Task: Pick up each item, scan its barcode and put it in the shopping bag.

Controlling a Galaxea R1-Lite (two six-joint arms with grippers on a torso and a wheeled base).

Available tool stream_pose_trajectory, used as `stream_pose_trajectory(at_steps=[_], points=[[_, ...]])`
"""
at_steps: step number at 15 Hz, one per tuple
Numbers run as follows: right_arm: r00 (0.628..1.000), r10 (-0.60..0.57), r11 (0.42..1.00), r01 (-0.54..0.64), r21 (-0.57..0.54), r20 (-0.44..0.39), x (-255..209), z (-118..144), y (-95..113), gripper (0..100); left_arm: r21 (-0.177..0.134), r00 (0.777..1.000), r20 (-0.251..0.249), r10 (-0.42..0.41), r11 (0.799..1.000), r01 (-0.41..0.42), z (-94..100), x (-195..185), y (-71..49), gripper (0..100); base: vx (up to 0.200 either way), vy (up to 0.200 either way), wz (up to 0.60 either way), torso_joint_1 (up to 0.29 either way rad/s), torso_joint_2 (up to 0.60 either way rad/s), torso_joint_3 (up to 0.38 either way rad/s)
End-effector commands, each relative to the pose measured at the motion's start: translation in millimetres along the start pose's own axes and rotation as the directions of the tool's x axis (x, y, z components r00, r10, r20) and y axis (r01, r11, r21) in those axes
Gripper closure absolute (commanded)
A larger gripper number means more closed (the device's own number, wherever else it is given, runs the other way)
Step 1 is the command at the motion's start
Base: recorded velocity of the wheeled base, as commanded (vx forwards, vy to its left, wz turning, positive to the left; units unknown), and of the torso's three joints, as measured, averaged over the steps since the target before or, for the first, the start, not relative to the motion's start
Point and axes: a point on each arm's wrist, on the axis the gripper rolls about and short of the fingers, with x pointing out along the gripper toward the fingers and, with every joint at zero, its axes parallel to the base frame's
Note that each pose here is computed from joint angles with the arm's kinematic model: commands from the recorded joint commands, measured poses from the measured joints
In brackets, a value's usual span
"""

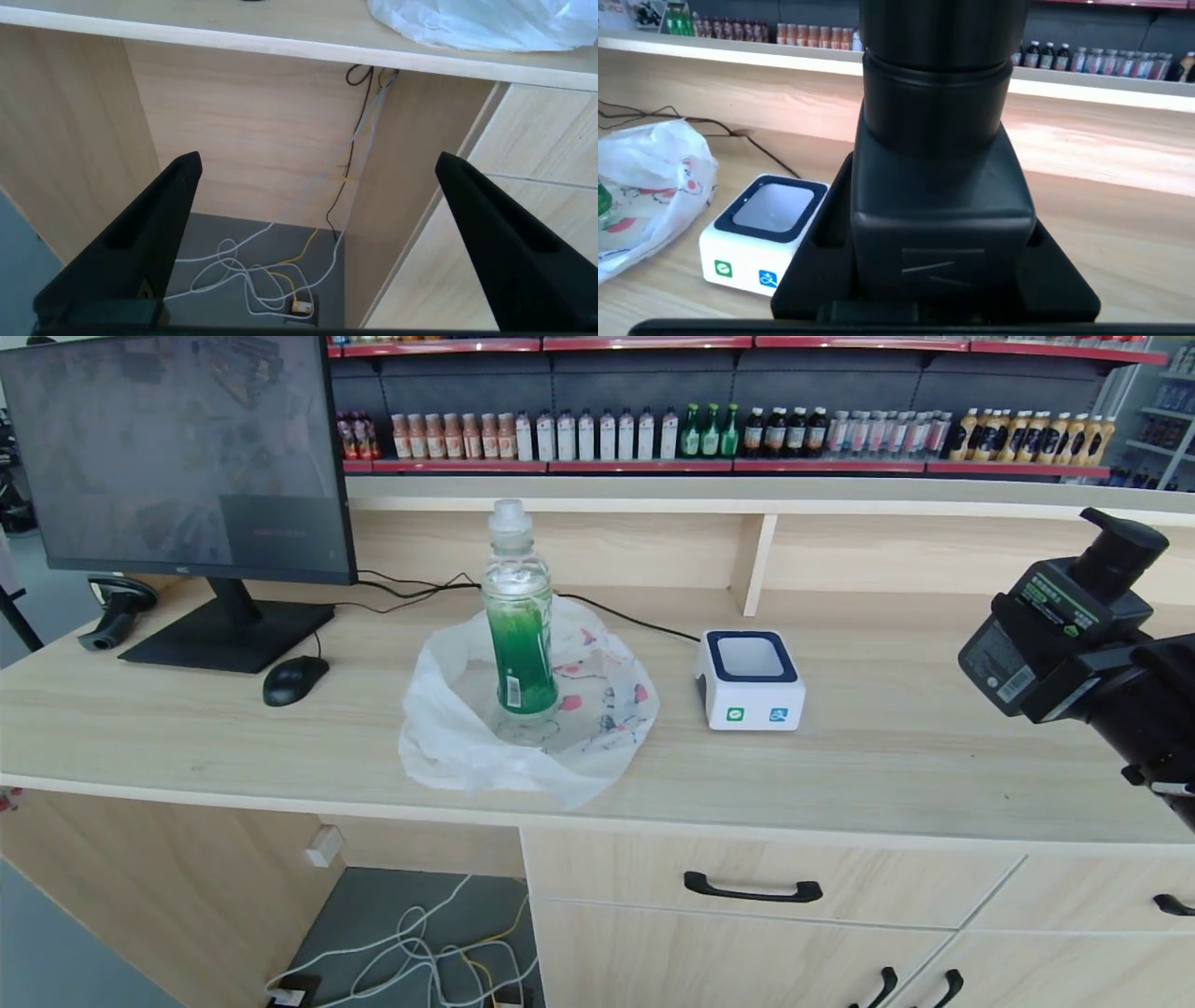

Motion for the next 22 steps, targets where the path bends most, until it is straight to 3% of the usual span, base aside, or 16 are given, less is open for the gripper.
stream_pose_trajectory(at_steps=[1, 15, 18, 22], points=[[1.000, 0.003, 1.000, -0.003, 0.001, -0.006, -3.3, -1.1, 0.4, 100, -0.001, 1.000, 0.001, 0.000, 1.000, 0.000, 0.1, 0.0, 0.0, 0, 0.000, 0.200, 0.00, 0.002, 0.00, 0.002], [1.000, 0.018, 1.000, -0.018, 0.001, 0.008, 8.6, -3.3, 0.8, 100, -0.001, 1.000, 0.003, 0.000, 1.000, 0.000, 0.2, 0.0, 0.0, 0, 0.014, 0.014, 0.00, 0.000, 0.00, -0.001], [1.000, 0.019, 1.000, -0.019, -0.001, 0.016, 15.4, -3.5, 0.5, 100, 0.001, 1.000, 0.007, 0.000, 1.000, 0.000, 0.7, 0.0, 0.0, 0, 0.000, 0.000, 0.60, 0.001, 0.00, 0.007], [0.980, 0.193, 0.975, -0.185, -0.119, 0.056, 44.9, -2.8, 2.7, 100, -0.001, 1.000, 0.007, 0.000, 1.000, 0.000, 0.7, 0.0, 0.0, 0, 0.000, 0.000, 0.00, 0.000, 0.00, 0.000]])
